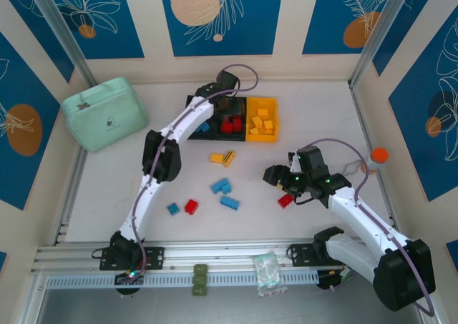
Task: Sort the legos into containers by color
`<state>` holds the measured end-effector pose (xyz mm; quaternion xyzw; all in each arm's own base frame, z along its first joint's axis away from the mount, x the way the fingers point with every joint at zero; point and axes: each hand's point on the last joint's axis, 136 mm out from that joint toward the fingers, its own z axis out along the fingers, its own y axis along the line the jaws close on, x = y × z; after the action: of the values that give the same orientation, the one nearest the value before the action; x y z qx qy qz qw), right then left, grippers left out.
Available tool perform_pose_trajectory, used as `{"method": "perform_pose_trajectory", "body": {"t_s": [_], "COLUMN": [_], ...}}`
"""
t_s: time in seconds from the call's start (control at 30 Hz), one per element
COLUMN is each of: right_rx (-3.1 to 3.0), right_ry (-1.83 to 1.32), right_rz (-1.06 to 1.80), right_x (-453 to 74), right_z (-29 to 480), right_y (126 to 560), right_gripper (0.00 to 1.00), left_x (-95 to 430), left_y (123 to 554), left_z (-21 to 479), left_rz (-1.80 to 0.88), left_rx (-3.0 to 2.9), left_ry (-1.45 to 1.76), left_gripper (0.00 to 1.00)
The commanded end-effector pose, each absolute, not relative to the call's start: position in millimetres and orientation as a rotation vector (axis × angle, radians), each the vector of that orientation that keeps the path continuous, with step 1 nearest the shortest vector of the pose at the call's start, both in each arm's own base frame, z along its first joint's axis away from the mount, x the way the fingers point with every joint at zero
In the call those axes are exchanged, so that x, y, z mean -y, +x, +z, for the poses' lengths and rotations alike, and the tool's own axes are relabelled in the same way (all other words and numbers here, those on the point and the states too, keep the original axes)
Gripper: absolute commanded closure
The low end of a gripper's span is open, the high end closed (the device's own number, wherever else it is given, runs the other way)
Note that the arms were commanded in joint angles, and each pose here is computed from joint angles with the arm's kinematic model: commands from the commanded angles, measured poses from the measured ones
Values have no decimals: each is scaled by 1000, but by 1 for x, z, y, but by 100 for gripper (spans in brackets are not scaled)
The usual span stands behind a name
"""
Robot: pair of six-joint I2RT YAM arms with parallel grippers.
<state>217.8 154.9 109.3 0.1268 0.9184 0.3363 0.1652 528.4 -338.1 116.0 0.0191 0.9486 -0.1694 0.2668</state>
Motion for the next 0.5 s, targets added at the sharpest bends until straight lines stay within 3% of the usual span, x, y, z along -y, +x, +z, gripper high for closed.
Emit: {"method": "perform_pose_trajectory", "body": {"t_s": [0.0, 0.17, 0.47], "right_rx": [-2595, -2602, -2491], "right_ry": [330, 318, 92], "right_rz": [974, 968, 1022], "right_x": [-157, -157, -170], "right_z": [123, 128, 153], "right_y": [222, 219, 213], "right_gripper": [29, 29, 28], "left_x": [343, 335, 273], "left_y": [508, 468, 372], "left_z": [197, 210, 187], "left_rz": [-569, -644, -547], "left_rx": [-2437, -2439, -2530], "left_ry": [125, 177, 330], "left_gripper": [45, 44, 44]}}
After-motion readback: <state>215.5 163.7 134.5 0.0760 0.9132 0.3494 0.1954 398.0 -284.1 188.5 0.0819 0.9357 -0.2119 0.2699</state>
